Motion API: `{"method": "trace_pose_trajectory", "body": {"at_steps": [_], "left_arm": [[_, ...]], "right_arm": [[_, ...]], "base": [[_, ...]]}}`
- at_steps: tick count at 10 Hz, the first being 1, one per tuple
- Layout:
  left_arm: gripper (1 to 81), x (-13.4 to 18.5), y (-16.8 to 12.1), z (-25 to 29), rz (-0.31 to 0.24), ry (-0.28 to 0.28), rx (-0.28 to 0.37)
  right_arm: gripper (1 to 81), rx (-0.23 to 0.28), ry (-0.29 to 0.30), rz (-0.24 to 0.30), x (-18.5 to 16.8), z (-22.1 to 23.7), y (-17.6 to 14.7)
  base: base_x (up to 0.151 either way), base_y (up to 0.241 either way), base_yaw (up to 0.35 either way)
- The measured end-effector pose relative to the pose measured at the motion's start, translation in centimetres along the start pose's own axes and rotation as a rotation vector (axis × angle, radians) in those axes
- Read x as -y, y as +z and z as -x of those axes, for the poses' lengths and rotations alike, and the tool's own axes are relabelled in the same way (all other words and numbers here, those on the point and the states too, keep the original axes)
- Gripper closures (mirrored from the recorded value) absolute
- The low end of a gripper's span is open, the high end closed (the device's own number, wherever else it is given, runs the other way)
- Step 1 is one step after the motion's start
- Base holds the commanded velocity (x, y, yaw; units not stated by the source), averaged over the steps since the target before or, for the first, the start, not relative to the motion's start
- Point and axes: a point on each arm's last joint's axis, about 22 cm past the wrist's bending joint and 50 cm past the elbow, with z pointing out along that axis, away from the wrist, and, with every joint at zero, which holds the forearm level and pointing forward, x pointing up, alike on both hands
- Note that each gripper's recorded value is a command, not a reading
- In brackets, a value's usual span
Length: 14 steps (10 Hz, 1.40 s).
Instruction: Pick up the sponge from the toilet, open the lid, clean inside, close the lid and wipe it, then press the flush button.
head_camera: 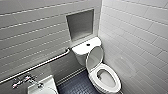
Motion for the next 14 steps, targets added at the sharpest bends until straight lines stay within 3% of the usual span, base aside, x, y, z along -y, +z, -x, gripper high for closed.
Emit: {"method": "trace_pose_trajectory", "body": {"at_steps": [2, 4, 7, 9, 12, 14], "left_arm": [[1.0, 0.1, -0.5, -3.4, 0.006, -0.011, -0.033], [1.0, 0.5, -1.7, -8.5, 0.011, 0.008, -0.087], [1.0, -0.3, -2.8, -14.7, 0.029, -0.008, -0.105], [1.0, -0.8, -4.3, -20.8, 0.037, -0.025, -0.137], [1.0, -2.1, -6.7, -27.8, 0.064, -0.076, -0.158], [1.0, -3.1, -8.5, -32.1, 0.083, -0.100, -0.189]], "right_arm": [[81.1, -0.007, -0.012, 0.025, -0.3, 0.2, 0.7], [81.1, 0.016, -0.070, 0.049, -0.8, 0.8, 0.9], [81.1, 0.027, -0.113, 0.105, -1.0, 1.1, 1.7], [81.1, 0.025, -0.089, 0.117, -1.9, 0.6, 1.1], [81.1, -0.002, 0.050, 0.090, -2.2, 0.5, 0.6], [81.1, 0.038, 0.052, 0.098, -3.4, 3.3, 0.4]], "base": [[0.000, 0.000, 0.000], [0.000, 0.000, 0.000], [0.000, 0.000, 0.000], [0.000, 0.000, 0.000], [0.000, 0.000, 0.000], [0.000, 0.000, 0.000]]}}
